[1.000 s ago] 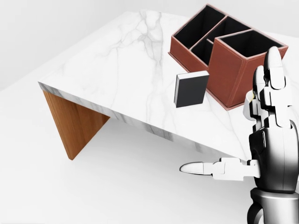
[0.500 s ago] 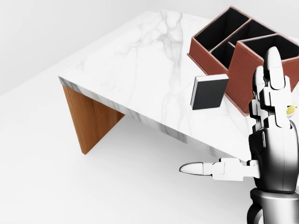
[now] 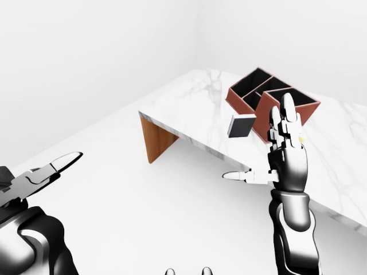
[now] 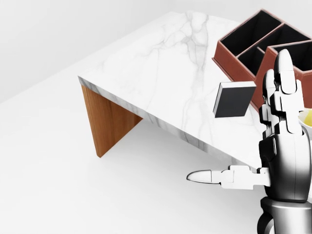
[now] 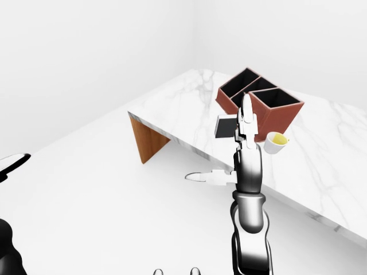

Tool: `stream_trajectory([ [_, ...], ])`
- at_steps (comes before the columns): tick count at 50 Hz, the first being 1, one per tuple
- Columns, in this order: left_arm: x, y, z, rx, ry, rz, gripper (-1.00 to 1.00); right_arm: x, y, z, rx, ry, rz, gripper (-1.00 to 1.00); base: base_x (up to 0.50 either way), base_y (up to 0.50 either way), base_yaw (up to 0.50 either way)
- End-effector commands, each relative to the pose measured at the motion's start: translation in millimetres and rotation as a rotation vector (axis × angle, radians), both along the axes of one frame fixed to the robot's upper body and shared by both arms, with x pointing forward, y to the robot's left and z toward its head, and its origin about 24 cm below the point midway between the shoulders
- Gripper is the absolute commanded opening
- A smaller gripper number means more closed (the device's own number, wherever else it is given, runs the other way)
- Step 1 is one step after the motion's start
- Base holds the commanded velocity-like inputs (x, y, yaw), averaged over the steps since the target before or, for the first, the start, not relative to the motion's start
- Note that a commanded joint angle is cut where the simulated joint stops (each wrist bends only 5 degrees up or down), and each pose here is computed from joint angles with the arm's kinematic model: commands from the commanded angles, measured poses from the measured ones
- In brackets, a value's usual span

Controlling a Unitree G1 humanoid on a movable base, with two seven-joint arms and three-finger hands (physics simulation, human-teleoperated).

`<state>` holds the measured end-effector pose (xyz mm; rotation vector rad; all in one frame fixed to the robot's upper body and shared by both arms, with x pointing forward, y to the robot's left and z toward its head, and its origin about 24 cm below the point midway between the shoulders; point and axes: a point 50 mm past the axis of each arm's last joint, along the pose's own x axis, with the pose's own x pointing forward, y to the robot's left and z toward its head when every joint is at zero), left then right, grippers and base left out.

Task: Pick up the book and place it in the right compartment of the caddy.

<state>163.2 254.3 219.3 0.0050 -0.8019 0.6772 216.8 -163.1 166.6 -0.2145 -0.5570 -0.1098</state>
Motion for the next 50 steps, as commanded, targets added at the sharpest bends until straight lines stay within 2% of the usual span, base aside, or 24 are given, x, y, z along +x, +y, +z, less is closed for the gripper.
stream_trajectory([
  [1,0.0,0.1,-0.5,0.0,0.003,0.0,1.0,0.1,-0.1,-0.8,0.001,0.0,-0.001,1.0,0.0,0.0,0.09],
  [36,-1.0,-1.0,0.3,0.004,-0.002,0.0,1.0,-2.9,4.6,2.5,0.007,-0.017,0.043,1.0,0.0,0.0,0.0],
  [50,-0.7,-1.0,0.0,0.003,0.0,0.0,1.0,-5.4,4.6,5.8,0.011,-0.03,0.046,1.0,0.14,-0.17,0.0],
])
